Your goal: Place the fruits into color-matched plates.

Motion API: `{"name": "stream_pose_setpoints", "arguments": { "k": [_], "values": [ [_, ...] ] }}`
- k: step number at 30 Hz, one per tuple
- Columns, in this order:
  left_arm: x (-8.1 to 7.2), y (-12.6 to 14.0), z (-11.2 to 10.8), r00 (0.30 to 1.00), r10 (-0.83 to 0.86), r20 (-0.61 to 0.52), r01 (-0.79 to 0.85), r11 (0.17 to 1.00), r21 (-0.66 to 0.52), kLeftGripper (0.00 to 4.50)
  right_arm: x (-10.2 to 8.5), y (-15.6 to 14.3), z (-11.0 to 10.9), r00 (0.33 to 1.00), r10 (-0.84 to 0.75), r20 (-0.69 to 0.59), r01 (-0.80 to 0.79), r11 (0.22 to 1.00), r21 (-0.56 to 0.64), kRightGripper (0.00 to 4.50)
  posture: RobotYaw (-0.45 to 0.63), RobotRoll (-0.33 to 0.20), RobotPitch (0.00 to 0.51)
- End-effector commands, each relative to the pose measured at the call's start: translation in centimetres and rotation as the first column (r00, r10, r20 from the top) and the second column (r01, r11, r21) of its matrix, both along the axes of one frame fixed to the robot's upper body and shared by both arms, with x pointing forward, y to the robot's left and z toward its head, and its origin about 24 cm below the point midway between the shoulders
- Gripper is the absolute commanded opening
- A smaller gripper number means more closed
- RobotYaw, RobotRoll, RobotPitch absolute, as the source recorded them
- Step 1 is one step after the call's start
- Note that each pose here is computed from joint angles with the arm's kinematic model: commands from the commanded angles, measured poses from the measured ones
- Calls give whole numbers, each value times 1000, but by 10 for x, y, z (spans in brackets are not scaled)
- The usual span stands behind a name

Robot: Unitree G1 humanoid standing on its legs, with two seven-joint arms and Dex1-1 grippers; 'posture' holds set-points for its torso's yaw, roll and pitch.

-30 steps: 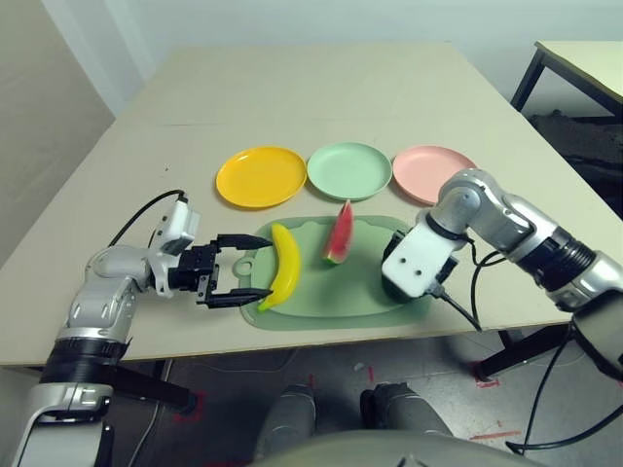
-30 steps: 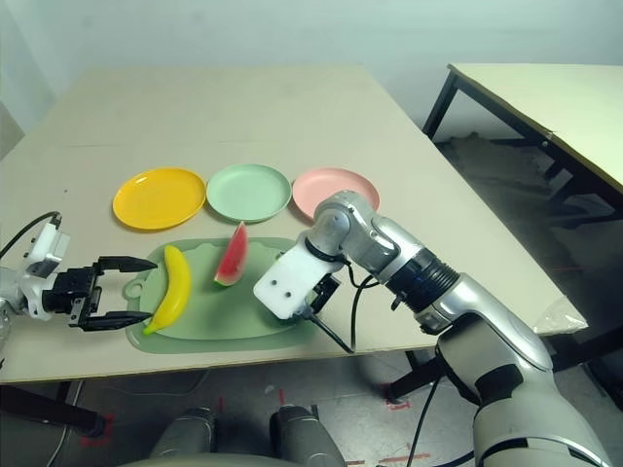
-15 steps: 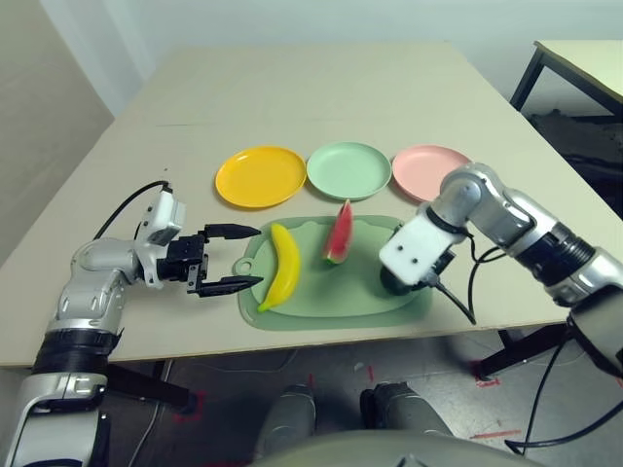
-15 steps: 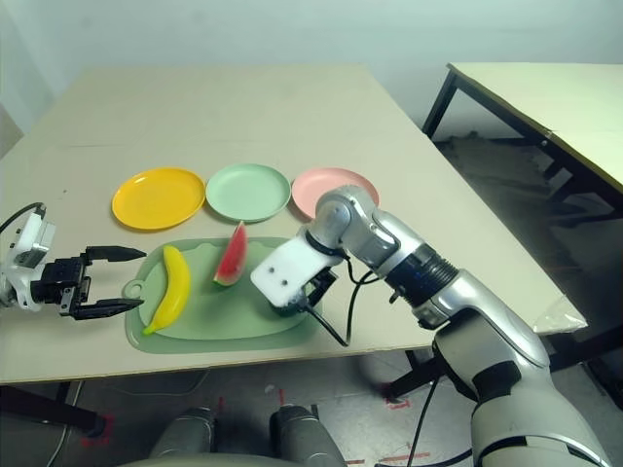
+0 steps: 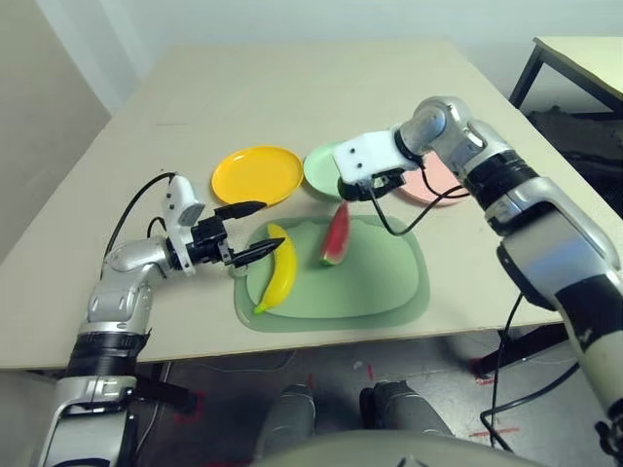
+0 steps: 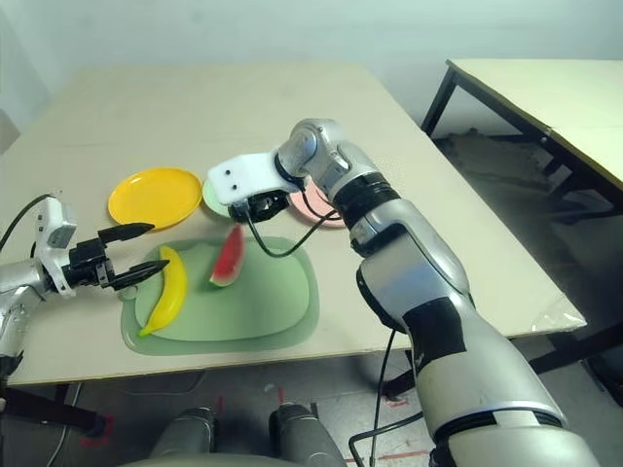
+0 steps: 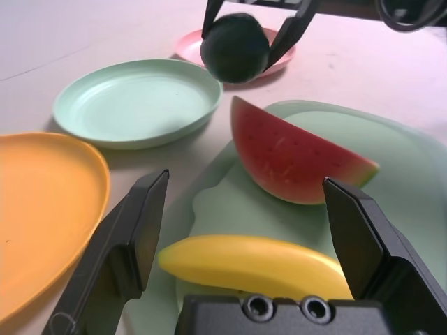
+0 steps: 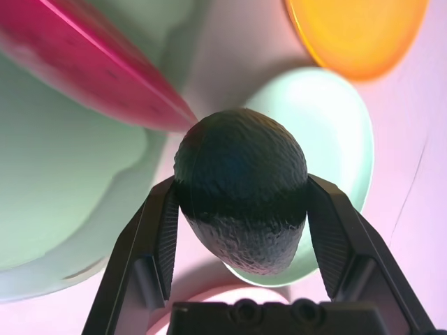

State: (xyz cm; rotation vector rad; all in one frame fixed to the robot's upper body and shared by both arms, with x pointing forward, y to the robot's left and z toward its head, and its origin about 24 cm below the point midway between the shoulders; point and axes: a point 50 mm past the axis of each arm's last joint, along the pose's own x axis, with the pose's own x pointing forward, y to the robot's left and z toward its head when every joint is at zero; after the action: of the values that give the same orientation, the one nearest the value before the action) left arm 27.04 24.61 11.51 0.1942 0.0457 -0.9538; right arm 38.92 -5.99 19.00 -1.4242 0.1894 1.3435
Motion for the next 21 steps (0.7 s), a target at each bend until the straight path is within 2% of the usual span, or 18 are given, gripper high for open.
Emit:
{"name": "stream_pose_setpoints", "arguments": {
  "k": [1, 8, 14, 21],
  "values": [
    [-1, 2, -2, 998, 59, -6, -59, 998, 19, 4500, 6, 3, 4, 997, -44, 69, 42, 998, 37, 2926, 123, 0, 36],
    [7, 1, -9, 967, 254, -20, -255, 965, -66, 4500, 18, 5, 4, 953, -216, 215, 185, 971, 154, 2926, 144, 0, 34],
    [9, -11, -16, 957, 288, -28, -290, 954, -75, 4500, 18, 3, -13, 946, -247, 208, 219, 964, 150, 2926, 153, 0, 36],
    [12, -11, -17, 948, 318, -19, -318, 946, -63, 4500, 17, -1, -31, 943, -276, 184, 256, 959, 123, 2926, 161, 0, 44]
  ]
}}
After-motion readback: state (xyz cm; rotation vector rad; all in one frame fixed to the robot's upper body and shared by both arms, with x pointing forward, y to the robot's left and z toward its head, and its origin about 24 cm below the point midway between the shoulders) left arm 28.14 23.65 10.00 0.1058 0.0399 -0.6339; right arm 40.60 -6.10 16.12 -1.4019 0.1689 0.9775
